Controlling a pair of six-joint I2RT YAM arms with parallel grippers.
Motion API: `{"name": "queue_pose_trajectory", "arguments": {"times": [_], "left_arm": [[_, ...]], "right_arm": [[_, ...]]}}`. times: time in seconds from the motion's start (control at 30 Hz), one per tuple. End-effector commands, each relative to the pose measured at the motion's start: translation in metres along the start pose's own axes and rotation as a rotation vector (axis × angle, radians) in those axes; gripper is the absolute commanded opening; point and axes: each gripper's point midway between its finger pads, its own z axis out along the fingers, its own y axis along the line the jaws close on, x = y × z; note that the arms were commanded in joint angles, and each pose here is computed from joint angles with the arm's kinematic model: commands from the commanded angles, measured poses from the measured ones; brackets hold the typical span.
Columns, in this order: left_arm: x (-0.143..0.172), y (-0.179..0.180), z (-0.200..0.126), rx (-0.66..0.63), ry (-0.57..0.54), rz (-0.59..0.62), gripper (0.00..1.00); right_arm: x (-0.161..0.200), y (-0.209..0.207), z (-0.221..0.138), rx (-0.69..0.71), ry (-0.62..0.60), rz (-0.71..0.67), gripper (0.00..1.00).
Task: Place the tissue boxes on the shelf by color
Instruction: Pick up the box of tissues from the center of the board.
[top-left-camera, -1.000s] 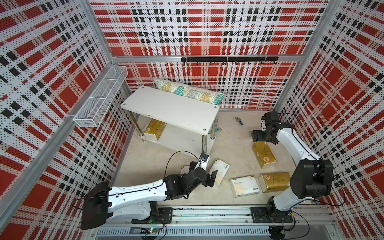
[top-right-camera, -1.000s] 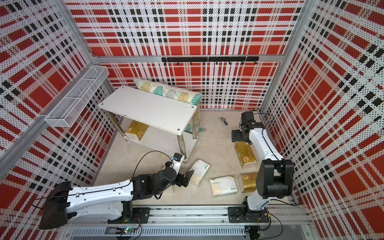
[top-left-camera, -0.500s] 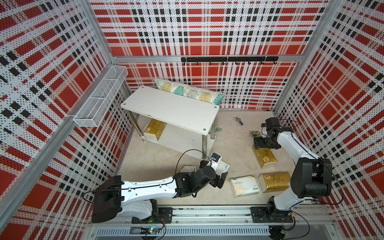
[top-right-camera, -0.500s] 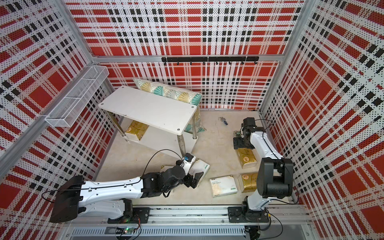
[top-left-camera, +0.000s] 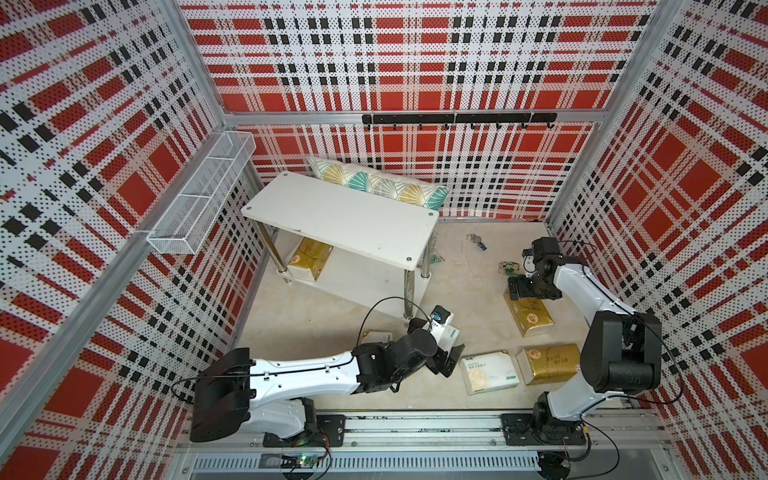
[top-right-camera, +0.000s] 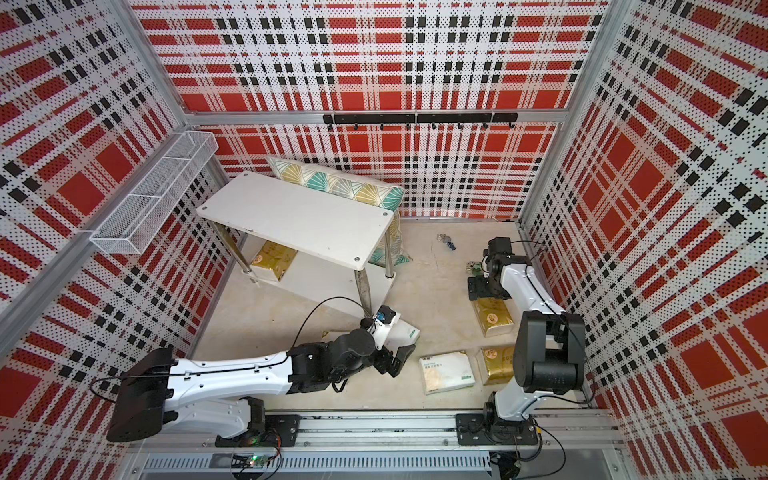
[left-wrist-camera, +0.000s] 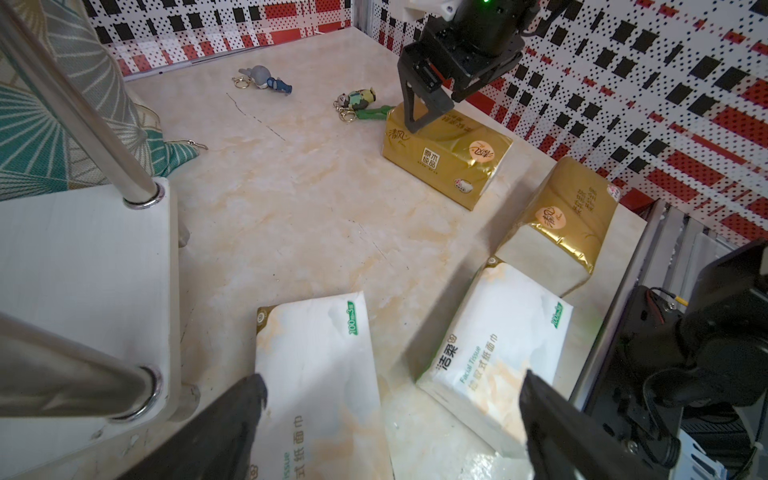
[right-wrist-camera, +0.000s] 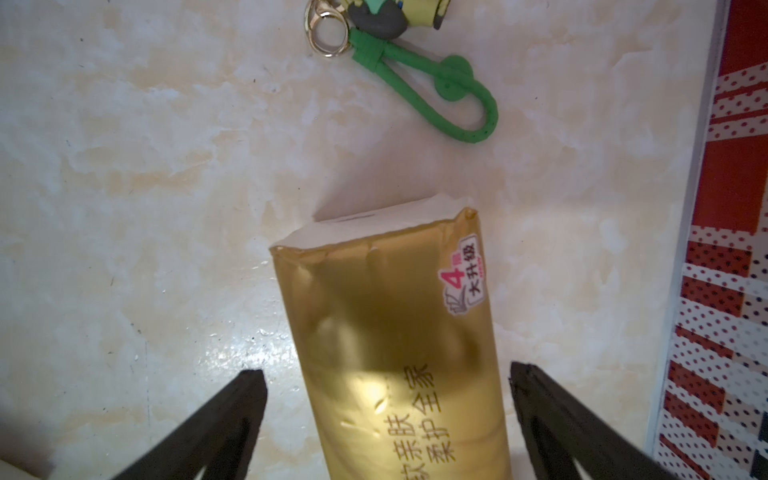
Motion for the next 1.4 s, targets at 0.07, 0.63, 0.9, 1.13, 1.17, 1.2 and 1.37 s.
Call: {"name": "queue_pose_trajectory", "arguments": {"times": [0.07,0.63,0.9,1.13,1.17,1.2,1.37], "left_arm": [[-0.013,-0.008,-0.001,0.02,-0.033,0.015,0.99],[-0.014,-0.005,0.001,0.011,-0.04,0.026,0.99],[-0.016,-0.004,0.001,0.004,-0.057,0.036,0.99],[-0.016,-0.003,-0.001,0.001,-0.063,0.034,0.99],[-0.017,-0.002,-0.001,0.0,-0.067,0.033,0.99],[-0.017,-0.002,-0.001,-0.003,-0.066,0.034,0.99],[-0.015,0.0,0.0,-0.009,-0.068,0.033,0.99]], "right_arm": [[0.004,0.001,0.016,-0.012,0.03,-0.001,1.0],[0.01,0.005,0.038,-0.035,0.067,0.006,1.0],[0.006,0.012,0.044,-0.08,0.061,0.05,0.99],[0.011,0.013,0.054,-0.079,0.089,0.065,0.98],[0.011,0.013,0.054,-0.081,0.087,0.067,0.98],[0.01,0.013,0.054,-0.081,0.084,0.073,0.97],[0.005,0.017,0.057,-0.104,0.078,0.13,0.9]]}}
